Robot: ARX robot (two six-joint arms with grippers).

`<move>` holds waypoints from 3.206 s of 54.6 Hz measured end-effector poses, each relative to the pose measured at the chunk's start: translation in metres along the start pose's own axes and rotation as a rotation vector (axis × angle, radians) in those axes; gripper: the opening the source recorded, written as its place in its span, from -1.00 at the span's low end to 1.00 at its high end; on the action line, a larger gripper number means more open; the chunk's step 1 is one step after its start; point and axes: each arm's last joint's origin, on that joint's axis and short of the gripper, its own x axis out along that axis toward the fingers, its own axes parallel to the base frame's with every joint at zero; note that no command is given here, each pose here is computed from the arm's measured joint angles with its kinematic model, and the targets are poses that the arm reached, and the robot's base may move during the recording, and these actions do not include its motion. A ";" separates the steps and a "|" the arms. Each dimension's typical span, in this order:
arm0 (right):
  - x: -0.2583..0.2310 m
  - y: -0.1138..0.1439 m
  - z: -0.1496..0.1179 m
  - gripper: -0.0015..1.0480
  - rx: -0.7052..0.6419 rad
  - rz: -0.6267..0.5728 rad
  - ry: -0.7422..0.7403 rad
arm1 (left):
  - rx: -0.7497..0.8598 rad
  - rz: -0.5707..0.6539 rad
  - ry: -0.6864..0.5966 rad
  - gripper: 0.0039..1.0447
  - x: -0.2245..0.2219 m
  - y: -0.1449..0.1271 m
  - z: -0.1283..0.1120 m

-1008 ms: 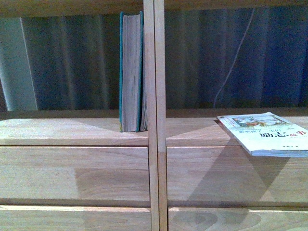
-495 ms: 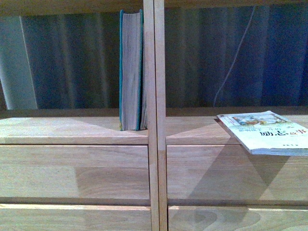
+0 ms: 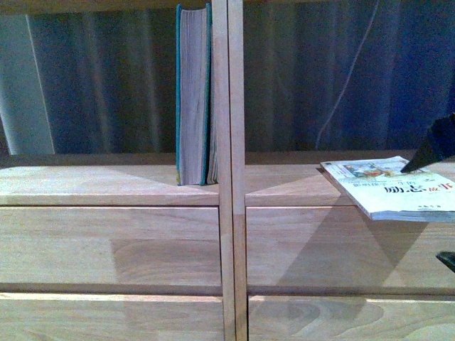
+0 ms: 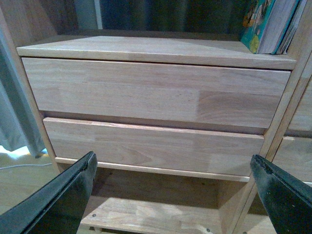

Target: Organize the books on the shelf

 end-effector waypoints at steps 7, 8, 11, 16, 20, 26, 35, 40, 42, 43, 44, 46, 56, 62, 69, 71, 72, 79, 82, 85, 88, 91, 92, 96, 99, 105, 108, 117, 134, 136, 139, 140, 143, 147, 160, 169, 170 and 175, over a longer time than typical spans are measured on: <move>0.014 0.005 0.001 0.86 0.025 0.010 -0.001 | 0.000 0.000 0.000 0.86 0.000 0.000 0.000; 0.015 0.006 0.002 0.86 0.028 0.010 -0.002 | 0.000 0.000 0.000 0.86 0.000 0.000 0.000; 0.021 0.005 0.002 0.86 0.033 0.005 -0.001 | 0.000 0.000 0.000 0.86 0.000 0.000 0.000; 0.028 0.003 0.003 0.86 0.041 -0.005 -0.004 | 0.000 0.000 0.000 0.86 0.000 0.000 0.000; 0.033 0.001 0.005 0.86 0.050 -0.012 -0.009 | 0.000 0.000 0.000 0.86 0.000 0.000 0.000; 0.042 0.000 0.010 0.86 0.066 -0.021 -0.025 | 0.000 0.000 0.000 0.86 0.000 0.000 0.000; 0.052 0.004 0.015 0.86 0.072 -0.019 -0.038 | 0.000 0.000 0.000 0.86 0.000 0.000 0.000; 0.058 0.007 0.017 0.86 0.074 -0.018 -0.042 | 0.000 0.000 0.000 0.86 0.000 0.000 0.000; 0.060 0.008 0.018 0.86 0.076 -0.016 -0.047 | 0.000 0.000 0.000 0.86 0.000 0.000 0.000; 0.061 0.008 0.018 0.86 0.077 -0.016 -0.047 | 0.000 0.000 0.000 0.86 0.000 0.000 0.000; 0.062 0.009 0.018 0.86 0.077 -0.014 -0.048 | 0.000 0.000 0.000 0.86 0.000 0.000 0.000; 0.063 0.010 0.018 0.86 0.077 -0.013 -0.050 | 0.000 0.000 0.000 0.86 0.000 0.000 0.000; 0.067 0.014 0.022 0.51 0.078 -0.018 -0.066 | 0.000 0.000 0.000 0.86 0.000 0.000 0.000; 0.069 0.012 0.023 0.19 0.079 -0.027 -0.073 | 0.000 0.000 0.000 0.86 0.000 0.000 0.000; 0.070 0.010 0.023 -0.16 0.076 -0.035 -0.080 | 0.000 0.000 0.000 0.86 0.000 0.000 0.000; 0.071 0.010 0.023 -0.26 0.076 -0.038 -0.083 | 0.000 0.000 0.000 0.86 0.000 0.000 0.000; 0.071 0.010 0.023 -0.33 0.075 -0.039 -0.085 | 0.000 0.000 0.000 0.86 0.000 0.000 0.000; 0.071 0.010 0.023 -0.68 0.074 -0.041 -0.094 | 0.000 0.000 0.000 0.86 0.000 0.000 0.000; 0.071 0.011 0.024 -0.82 0.071 -0.037 -0.095 | 0.000 0.000 0.000 0.86 0.000 0.000 0.000; 0.071 0.012 0.024 -0.85 0.071 -0.035 -0.098 | 0.000 0.000 0.000 0.86 0.000 0.000 0.000; 0.071 0.013 0.024 -0.85 0.070 -0.033 -0.100 | 0.000 0.000 0.000 0.86 0.000 0.000 0.000; 0.071 0.013 0.024 -0.85 0.068 -0.032 -0.102 | 0.000 0.000 0.000 0.86 0.000 0.000 0.000; 0.071 0.013 0.024 -0.85 0.068 -0.032 -0.103 | 0.000 0.000 0.000 0.86 0.000 0.000 0.000; 0.071 0.014 0.025 -0.85 0.062 -0.030 -0.105 | 0.000 0.000 0.000 0.86 0.000 0.000 0.000; 0.070 0.014 0.026 -0.85 0.054 -0.028 -0.107 | 0.000 0.000 0.000 0.86 0.000 0.000 0.000; 0.060 0.024 0.035 -0.85 0.019 0.010 -0.128 | 0.000 0.000 0.000 0.86 0.000 0.000 0.000; 0.056 0.028 0.039 -0.86 0.002 0.026 -0.138 | 0.000 0.000 0.000 0.86 0.000 0.000 0.000; 0.033 0.046 0.057 -0.86 -0.065 0.096 -0.151 | 0.000 0.000 0.000 0.86 0.000 0.000 0.000; -0.021 0.075 0.082 -0.86 -0.181 0.203 -0.133 | 0.000 0.000 0.000 0.86 0.000 0.000 0.000; -0.028 0.078 0.085 -0.86 -0.194 0.214 -0.137 | 0.000 0.000 0.000 0.86 0.000 0.000 0.000; -0.047 0.083 0.092 -0.86 -0.211 0.242 -0.154 | 0.000 0.000 0.000 0.86 0.000 0.000 0.000; -0.051 0.085 0.093 -0.86 -0.215 0.249 -0.157 | 0.000 0.000 0.000 0.86 0.000 0.000 0.000; -0.066 0.089 0.097 -0.86 -0.231 0.274 -0.172 | 0.000 0.000 0.000 0.86 0.000 0.000 0.000; -0.083 0.092 0.100 -0.86 -0.251 0.292 -0.180 | 0.000 0.000 0.000 0.86 0.000 0.000 0.000; -0.121 0.099 0.094 -0.86 -0.338 0.347 -0.163 | 0.000 0.000 0.000 0.86 0.000 0.000 0.000; -0.148 0.101 0.087 -0.86 -0.398 0.409 -0.184 | 0.000 0.000 0.000 0.86 0.000 0.000 0.000; -0.152 0.101 0.086 -0.86 -0.408 0.420 -0.188 | 0.000 0.000 0.000 0.86 0.000 0.000 0.000; -0.163 0.102 0.084 -0.86 -0.432 0.449 -0.197 | 0.000 0.000 0.000 0.86 0.000 0.000 0.000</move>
